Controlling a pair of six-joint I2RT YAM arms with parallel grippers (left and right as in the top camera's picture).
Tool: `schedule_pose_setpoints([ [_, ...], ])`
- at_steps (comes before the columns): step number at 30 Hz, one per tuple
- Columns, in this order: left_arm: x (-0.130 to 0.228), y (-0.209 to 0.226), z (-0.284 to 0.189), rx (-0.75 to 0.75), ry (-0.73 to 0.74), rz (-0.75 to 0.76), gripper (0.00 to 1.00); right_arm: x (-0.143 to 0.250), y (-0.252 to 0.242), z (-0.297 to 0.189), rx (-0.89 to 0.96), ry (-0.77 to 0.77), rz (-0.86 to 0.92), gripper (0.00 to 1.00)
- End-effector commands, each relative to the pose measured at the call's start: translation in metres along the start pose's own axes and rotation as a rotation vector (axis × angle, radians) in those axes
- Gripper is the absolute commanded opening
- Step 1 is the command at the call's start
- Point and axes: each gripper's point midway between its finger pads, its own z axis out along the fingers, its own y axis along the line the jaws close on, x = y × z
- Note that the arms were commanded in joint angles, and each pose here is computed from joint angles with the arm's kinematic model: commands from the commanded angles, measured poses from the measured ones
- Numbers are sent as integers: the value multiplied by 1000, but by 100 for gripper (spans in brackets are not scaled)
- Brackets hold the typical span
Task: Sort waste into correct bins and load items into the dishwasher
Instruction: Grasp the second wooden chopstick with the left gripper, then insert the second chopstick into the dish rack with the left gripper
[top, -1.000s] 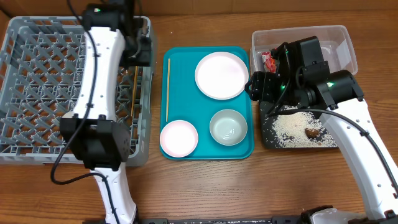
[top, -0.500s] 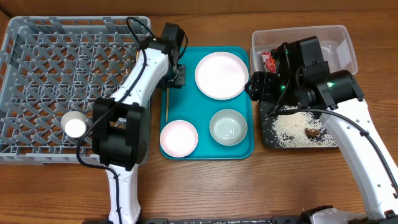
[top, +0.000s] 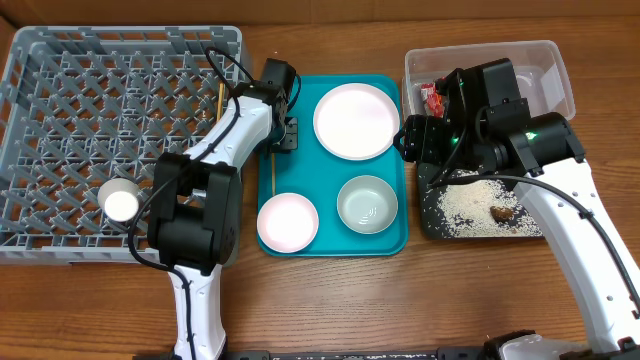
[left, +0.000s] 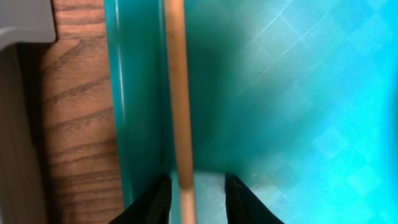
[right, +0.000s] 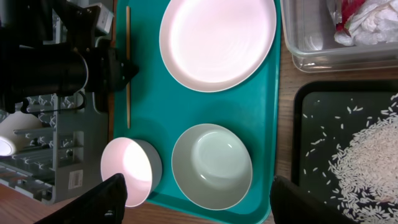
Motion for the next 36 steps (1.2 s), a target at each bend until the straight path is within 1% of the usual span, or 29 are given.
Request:
schedule_pose_setpoints([
  [1,16,3,13,1,39,2,30,-3,4,-4,-13,-13,-6,75],
  [5,23,-13,15,90,69,8,22,-3,4,-4,-13,-15,-6,75],
  [9,23,-17,13,116,74,7,4,-3,4,-4,-13,-13,-6,75],
  [12,20,-18,7,124,76,0,4,-3,4,-4,-13,-13,-6,75],
  [14,11,-22,-7,148,69,-1,4,-3,4,-4,-13,-14,-6,74],
  [16,-1,-22,-26,150,52,-1,4,-3,4,-4,-13,-15,-7,74],
  [19,-23,-18,-67,142,11,-4,4,-3,4,-4,-13,-13,-6,74],
  [23,-41,3,-132,88,-43,-22,4,-2,4,-4,-10,-7,-4,74],
  [26,-37,24,-171,35,-55,-39,4,-2,4,-4,-10,-7,-4,74],
  [28,-31,46,-189,-45,-63,-51,4,-2,4,-4,-10,-7,-4,74],
  [32,-18,89,-200,-187,-33,-85,4,-2,4,-4,-10,-8,-4,75],
  [36,-11,109,-183,-201,16,-103,4,-2,4,-4,-10,-8,-4,75],
])
